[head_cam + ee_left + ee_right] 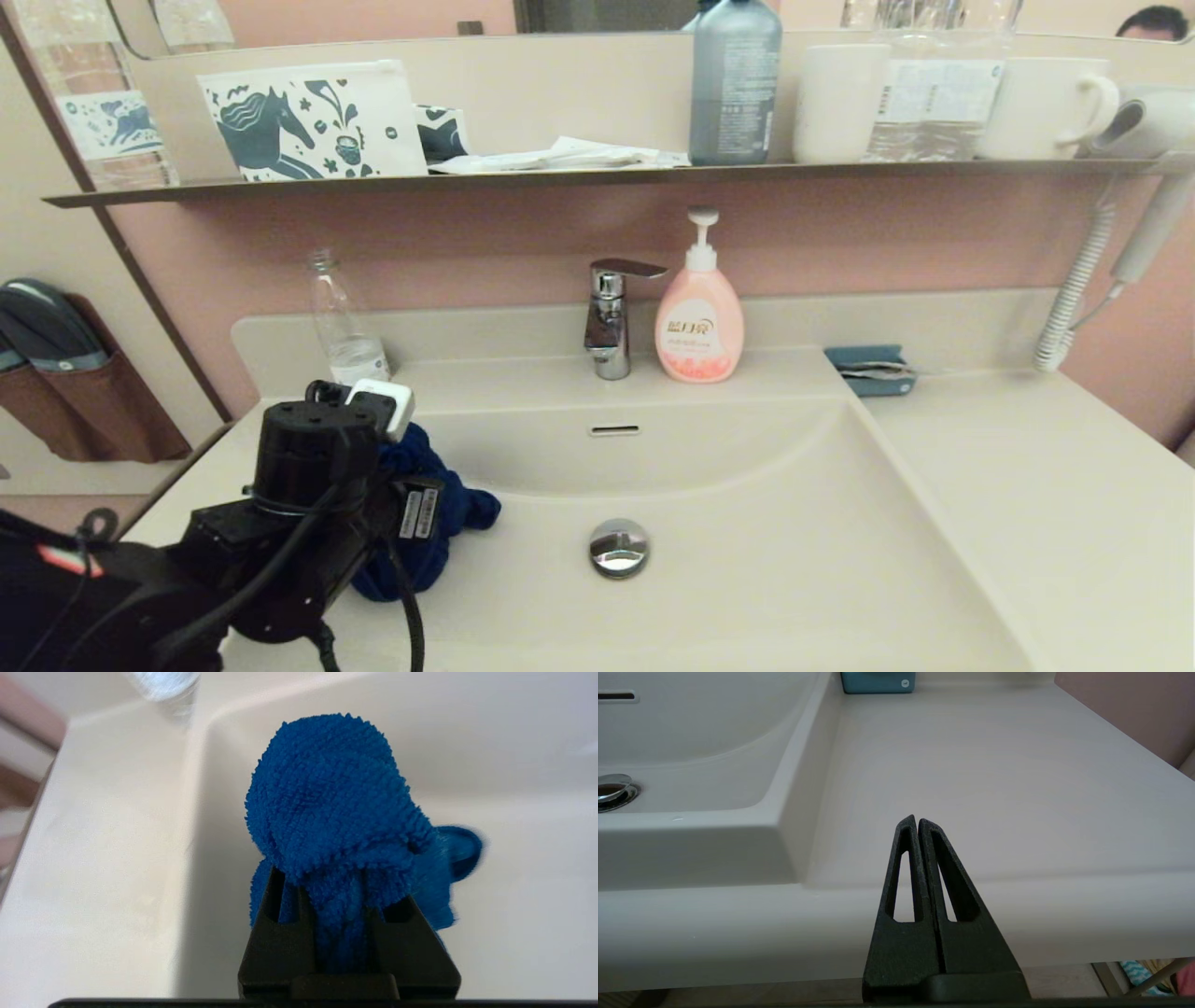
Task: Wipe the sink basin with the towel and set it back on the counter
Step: Wipe the sink
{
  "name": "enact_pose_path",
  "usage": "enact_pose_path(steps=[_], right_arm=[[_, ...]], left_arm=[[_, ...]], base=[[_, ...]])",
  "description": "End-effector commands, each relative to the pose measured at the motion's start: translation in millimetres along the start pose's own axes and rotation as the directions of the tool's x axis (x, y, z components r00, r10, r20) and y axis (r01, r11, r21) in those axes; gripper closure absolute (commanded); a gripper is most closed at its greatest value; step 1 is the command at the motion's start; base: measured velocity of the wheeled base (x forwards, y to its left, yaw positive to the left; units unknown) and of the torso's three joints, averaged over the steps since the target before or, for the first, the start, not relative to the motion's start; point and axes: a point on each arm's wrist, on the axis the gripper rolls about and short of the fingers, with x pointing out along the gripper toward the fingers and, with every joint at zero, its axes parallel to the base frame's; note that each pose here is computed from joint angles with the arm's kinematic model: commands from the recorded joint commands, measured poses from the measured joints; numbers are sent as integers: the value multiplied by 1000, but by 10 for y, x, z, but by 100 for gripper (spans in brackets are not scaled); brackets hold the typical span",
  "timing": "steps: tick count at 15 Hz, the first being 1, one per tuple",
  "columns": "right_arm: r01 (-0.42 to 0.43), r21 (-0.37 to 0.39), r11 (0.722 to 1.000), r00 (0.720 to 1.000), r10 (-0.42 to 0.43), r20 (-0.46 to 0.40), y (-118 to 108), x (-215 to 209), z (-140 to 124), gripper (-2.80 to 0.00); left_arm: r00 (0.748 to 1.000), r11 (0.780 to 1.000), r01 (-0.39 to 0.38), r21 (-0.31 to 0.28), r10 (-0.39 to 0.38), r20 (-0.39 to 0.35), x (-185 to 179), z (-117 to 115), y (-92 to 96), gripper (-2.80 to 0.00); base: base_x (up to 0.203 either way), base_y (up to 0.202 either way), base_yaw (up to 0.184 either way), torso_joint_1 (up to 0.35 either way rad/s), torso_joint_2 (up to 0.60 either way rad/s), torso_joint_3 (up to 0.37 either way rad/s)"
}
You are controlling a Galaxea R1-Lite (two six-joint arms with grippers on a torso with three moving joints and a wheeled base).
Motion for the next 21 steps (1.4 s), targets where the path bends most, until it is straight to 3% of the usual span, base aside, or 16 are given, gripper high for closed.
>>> enact_pose_path(steps=[1,3,6,10,13,18,21], right_arm=[[0,0,1000,1000,0,-1,0,1,1,0],[0,0,1000,1000,0,-1,0,1,-1,0],[0,0,1000,1000,0,-1,0,1,-1,0],[0,0,1000,1000,0,0,0,0,3,0],[0,0,1000,1000,0,-1,0,1,-1,0],[0,0,1000,1000,0,-1,0,1,0,0],[0,0,1000,1000,0,-1,0,1,-1,0]], left_arm=[[1000,1000,-27,5,27,-13,-135,-128,96,0],[996,998,-65,15,66,-59,-148,-262,190,0],[968,984,-176,39,180,-173,-151,-394,310,0],[924,968,-250,7,241,-296,-180,-526,321,0],[887,947,-319,25,308,-344,-200,-451,274,0],[894,958,-280,70,286,-344,-387,-374,-94,0],[933,976,-219,14,214,-288,-514,-124,-368,0]], base=[[0,0,0,0,0,0],[0,0,0,0,0,0],[0,0,0,0,0,0],[0,0,0,0,0,0],[0,0,0,0,0,0],[0,0,0,0,0,0],[0,0,0,0,0,0]])
